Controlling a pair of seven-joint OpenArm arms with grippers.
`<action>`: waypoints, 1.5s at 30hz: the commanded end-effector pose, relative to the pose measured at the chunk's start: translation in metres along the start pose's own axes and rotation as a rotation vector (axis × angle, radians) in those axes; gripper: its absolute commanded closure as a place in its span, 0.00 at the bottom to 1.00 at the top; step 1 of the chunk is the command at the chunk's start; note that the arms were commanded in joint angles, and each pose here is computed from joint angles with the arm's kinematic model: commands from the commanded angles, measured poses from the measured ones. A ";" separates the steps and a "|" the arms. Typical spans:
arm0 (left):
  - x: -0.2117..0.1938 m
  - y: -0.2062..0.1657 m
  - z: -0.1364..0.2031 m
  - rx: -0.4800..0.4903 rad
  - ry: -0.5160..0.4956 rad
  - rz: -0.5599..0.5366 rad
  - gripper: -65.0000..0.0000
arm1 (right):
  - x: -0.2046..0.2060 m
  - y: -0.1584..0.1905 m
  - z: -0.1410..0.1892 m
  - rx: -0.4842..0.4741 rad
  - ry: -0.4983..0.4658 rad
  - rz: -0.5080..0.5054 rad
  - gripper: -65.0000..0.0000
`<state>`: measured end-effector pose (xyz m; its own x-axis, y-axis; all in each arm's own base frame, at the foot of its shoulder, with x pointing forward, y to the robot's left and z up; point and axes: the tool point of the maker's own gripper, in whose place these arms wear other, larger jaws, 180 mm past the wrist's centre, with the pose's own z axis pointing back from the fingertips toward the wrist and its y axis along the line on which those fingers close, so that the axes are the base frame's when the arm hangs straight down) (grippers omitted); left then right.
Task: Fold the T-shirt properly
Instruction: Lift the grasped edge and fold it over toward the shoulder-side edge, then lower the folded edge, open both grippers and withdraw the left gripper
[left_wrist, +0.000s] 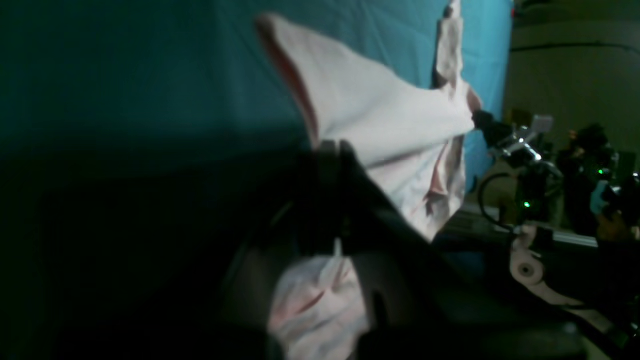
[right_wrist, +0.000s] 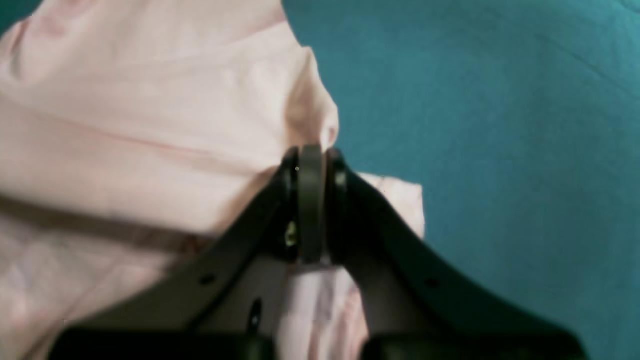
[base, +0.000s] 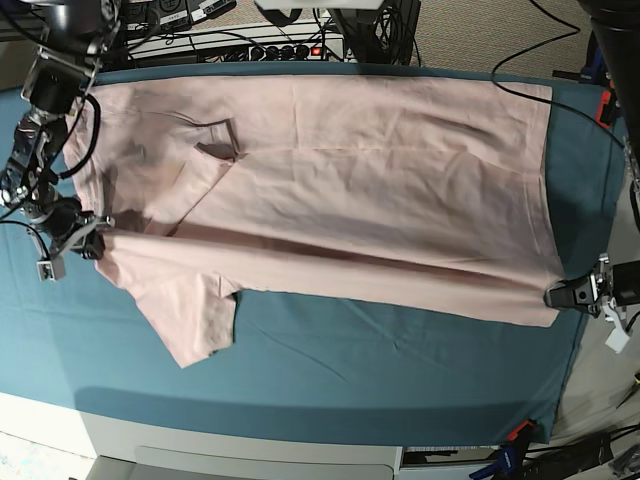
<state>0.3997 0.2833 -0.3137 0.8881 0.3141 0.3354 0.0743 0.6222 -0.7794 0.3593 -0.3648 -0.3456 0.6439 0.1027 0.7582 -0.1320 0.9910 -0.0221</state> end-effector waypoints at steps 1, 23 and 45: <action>0.016 -0.003 0.018 0.006 -0.055 -0.024 1.00 | 0.023 -0.015 0.013 -0.037 -0.055 0.032 1.00; -0.075 0.029 0.006 0.084 0.151 -0.136 1.00 | -0.024 -0.028 0.060 0.015 -0.048 -0.249 1.00; -0.115 0.057 0.029 0.156 0.222 -0.093 1.00 | -0.072 -0.014 0.066 0.060 0.156 -0.270 1.00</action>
<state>0.2823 0.2862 -0.3946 0.9683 0.0947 0.2312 0.0917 0.7261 -0.6815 0.2581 -0.3786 -0.3746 0.7898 -0.1687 0.5897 0.0219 0.9686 0.2478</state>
